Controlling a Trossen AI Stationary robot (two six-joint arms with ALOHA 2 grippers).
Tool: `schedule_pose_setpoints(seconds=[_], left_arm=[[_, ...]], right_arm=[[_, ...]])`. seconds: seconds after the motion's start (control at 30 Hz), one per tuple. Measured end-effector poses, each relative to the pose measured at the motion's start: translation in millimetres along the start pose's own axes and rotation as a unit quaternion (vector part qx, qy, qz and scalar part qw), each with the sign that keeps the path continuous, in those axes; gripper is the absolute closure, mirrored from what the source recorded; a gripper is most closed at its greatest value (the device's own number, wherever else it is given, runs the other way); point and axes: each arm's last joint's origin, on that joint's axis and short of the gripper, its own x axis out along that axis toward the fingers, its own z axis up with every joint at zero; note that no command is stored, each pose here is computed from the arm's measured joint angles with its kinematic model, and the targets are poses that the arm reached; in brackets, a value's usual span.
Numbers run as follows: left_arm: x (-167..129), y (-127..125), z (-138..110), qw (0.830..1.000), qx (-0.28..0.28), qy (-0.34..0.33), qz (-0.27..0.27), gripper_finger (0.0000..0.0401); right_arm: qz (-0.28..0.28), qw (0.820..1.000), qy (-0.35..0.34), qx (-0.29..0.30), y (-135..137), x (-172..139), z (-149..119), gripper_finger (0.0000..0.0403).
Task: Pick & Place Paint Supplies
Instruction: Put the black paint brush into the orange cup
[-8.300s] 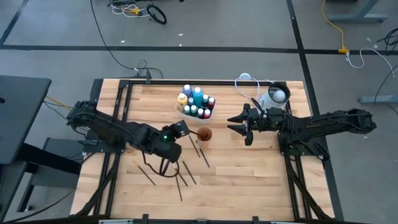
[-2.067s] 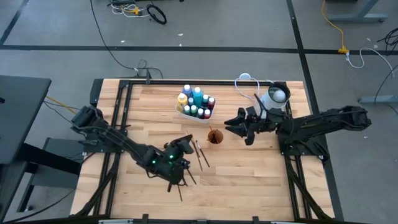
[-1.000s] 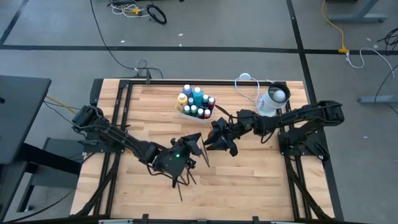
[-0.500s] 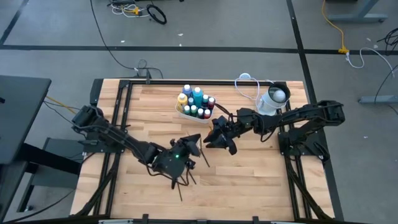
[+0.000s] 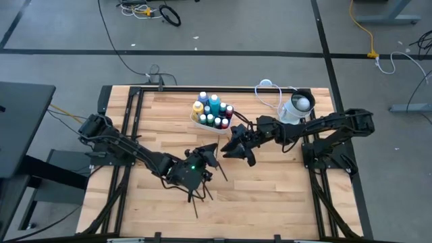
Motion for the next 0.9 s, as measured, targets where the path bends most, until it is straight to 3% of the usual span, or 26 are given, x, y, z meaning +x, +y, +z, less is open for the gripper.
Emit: schedule_pose_setpoints(seconds=[0.13,0.23,0.3,0.4,0.5,0.6,0.7,0.9], left_arm=[[0.0,0.1,0.7,0.999,-0.036,-0.012,0.001,0.0399],[0.0,0.1,1.3,0.984,-0.175,-0.023,-0.002,0.0392],[1.1,0.0,1.7,0.948,-0.315,-0.036,-0.01,0.0383],[3.7,-4.7,2.9,0.869,-0.488,-0.06,-0.047,0.0374],[3.4,-15.2,5.6,0.799,-0.585,-0.079,-0.117,0.037],[0.9,-27.8,6.9,0.745,-0.635,-0.072,-0.194,0.0369],[-1.7,-40.2,4.2,0.707,-0.666,-0.026,-0.235,0.0368],[-6.6,-64.0,-3.5,0.673,-0.674,0.075,-0.295,0.0349]], right_arm=[[0.045,0.999,0.002,-0.016,9.8,-5.7,7.2,0.0245],[0.06,0.997,0.007,-0.037,16.6,-7.5,8.4,0.0245],[0.063,0.997,0.012,-0.046,18.9,-7.1,7.1,0.0245],[0.061,0.997,0.025,-0.042,19.7,-6.2,3.7,0.0245],[0.059,0.997,0.034,-0.038,19.8,-5.8,1.6,0.0245],[0.059,0.997,0.034,-0.037,19.8,-5.8,1.6,0.0245],[0.058,0.997,0.034,-0.037,19.7,-5.8,1.5,0.0245],[0.053,0.997,0.032,-0.038,19.5,-5.7,1.6,0.0245]])
